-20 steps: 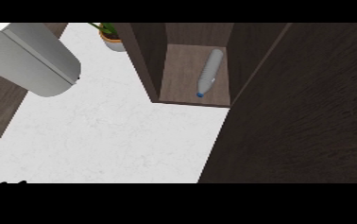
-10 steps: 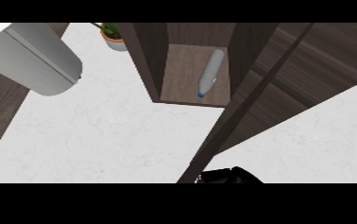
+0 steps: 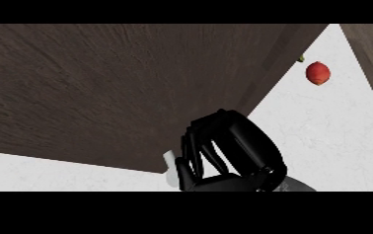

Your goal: Pick up the bottled water, place it into the cabinet and close the cabinet

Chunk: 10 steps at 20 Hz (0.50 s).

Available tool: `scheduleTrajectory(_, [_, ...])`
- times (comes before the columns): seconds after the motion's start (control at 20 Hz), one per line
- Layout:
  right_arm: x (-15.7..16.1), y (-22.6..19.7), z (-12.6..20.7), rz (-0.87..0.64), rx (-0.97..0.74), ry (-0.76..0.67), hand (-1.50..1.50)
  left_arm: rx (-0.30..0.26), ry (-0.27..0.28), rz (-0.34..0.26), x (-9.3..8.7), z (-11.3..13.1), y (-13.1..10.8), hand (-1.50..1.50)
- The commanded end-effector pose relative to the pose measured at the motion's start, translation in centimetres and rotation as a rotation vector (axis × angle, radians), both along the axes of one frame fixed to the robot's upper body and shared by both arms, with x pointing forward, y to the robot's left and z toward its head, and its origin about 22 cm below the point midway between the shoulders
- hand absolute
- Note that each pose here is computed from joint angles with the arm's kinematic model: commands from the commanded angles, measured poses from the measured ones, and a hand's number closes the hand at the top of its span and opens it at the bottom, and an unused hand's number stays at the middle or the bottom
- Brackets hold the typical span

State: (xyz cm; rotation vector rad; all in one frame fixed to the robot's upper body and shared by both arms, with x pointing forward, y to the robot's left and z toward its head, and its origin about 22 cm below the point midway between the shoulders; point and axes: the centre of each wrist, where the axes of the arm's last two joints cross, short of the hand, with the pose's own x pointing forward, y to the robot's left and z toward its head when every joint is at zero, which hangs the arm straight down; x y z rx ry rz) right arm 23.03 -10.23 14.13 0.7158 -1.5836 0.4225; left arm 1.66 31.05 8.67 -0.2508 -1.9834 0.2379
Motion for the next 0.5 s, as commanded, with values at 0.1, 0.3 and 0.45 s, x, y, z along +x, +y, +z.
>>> scheduleTrajectory(0.1, [6.2,0.3,0.9,-0.009,0.055,0.016,1.5,-0.031,-0.028,0.009,-0.7,0.6,3.0,-1.5])
scheduleTrajectory(0.3, [9.1,-0.2,1.5,0.031,0.032,0.023,1.5,-0.034,-0.038,0.027,-1.5,1.9,3.3,-1.5])
scheduleTrajectory(0.45, [10.7,-1.9,1.4,0.03,0.0,0.001,1.5,-0.033,-0.032,0.032,-2.5,3.0,3.9,-1.5])
